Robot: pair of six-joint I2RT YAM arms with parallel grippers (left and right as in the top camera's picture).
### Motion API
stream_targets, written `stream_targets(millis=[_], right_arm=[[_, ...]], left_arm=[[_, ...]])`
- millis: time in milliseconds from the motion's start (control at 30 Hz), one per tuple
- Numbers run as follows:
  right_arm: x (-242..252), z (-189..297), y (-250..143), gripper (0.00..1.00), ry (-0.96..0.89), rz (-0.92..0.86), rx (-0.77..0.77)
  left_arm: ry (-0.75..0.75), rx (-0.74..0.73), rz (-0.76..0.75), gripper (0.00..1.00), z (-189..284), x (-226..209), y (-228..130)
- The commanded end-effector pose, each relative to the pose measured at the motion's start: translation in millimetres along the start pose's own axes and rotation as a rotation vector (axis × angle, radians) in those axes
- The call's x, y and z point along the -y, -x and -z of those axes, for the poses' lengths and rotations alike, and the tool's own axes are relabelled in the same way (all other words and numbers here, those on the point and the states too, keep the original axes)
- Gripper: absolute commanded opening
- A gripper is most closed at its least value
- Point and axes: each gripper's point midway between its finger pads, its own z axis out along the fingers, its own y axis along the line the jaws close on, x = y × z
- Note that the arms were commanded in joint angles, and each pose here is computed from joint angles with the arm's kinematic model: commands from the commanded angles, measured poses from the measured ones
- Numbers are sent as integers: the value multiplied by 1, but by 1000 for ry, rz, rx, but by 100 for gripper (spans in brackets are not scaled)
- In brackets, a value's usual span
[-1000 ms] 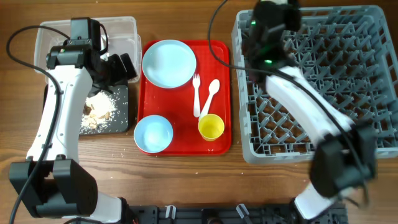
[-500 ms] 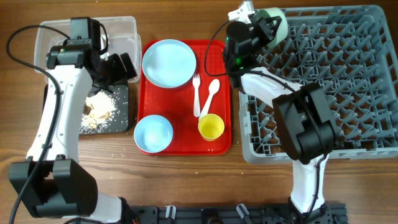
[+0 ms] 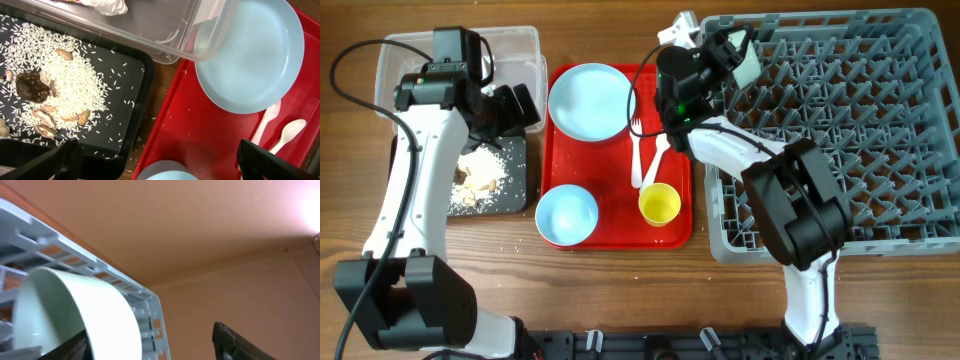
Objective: Sort waste into correct bins and load items into the dishwasher rack
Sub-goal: 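Place the green bowl in the rack's back-left corner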
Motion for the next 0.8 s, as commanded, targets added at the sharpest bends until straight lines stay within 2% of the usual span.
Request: stream_targets(millis=[0,133,433,500,633,700,767], right_arm=[[-17,23,27,77,55,-47,120],[-26,43,46,84,102,-80,209],[-29,41,39,85,114,-120,176],[-18,42,42,86,104,-155,181],[42,49,60,90,120,-406,247],[59,64,75,91,244,-488,340],[62,108,94,91,644,-611,497]], left_arm=[[10,22,-3,100,3,-2,6],[10,22,-3,100,3,-2,6],[10,21,-3,100,3,-2,6],[10,21,-4,100,3,-2,6],[9,22,-3,100,3,-2,6],[8,25,-3,100,3,-1,7],[5,32,-4,100,3,-1,9]])
